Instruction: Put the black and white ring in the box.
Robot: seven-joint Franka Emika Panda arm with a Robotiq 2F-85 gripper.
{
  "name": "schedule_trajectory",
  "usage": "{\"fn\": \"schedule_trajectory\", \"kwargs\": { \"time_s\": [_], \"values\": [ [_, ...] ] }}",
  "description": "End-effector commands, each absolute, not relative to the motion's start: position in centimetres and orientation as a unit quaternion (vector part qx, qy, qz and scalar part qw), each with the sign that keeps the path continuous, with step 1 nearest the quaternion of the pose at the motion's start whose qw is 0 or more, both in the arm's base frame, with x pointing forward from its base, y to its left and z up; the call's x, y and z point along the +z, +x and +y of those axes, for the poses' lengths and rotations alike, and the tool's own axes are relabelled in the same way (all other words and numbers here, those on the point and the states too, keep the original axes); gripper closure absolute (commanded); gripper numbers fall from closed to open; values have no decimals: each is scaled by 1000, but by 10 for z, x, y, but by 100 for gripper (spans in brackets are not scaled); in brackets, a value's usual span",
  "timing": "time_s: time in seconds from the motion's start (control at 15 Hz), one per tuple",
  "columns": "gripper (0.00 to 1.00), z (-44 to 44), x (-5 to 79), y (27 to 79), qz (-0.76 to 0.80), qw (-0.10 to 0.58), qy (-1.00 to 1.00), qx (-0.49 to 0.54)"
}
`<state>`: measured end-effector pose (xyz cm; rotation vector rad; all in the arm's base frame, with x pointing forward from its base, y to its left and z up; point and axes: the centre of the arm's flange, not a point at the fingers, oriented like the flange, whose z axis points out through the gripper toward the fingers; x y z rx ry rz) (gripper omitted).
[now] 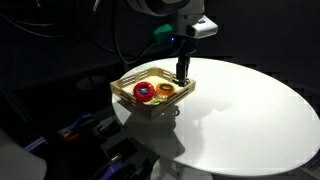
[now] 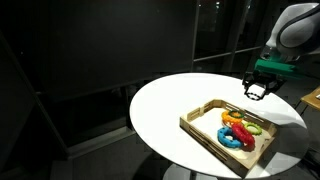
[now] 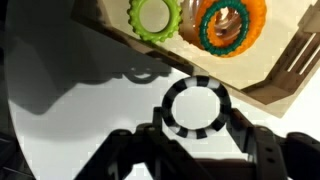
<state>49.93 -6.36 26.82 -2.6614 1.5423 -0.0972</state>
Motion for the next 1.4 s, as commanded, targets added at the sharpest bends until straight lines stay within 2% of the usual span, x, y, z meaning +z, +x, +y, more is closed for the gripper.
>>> {"fn": "schedule_trajectory", "kwargs": {
  "time_s": [0.0, 0.87, 1.33],
  "values": [
    [59, -45, 277, 489, 489, 35, -871, -22],
    [59, 8, 255, 485, 291, 29, -956, -16],
    [59, 12, 243, 488, 253, 11, -967, -30]
  ]
}}
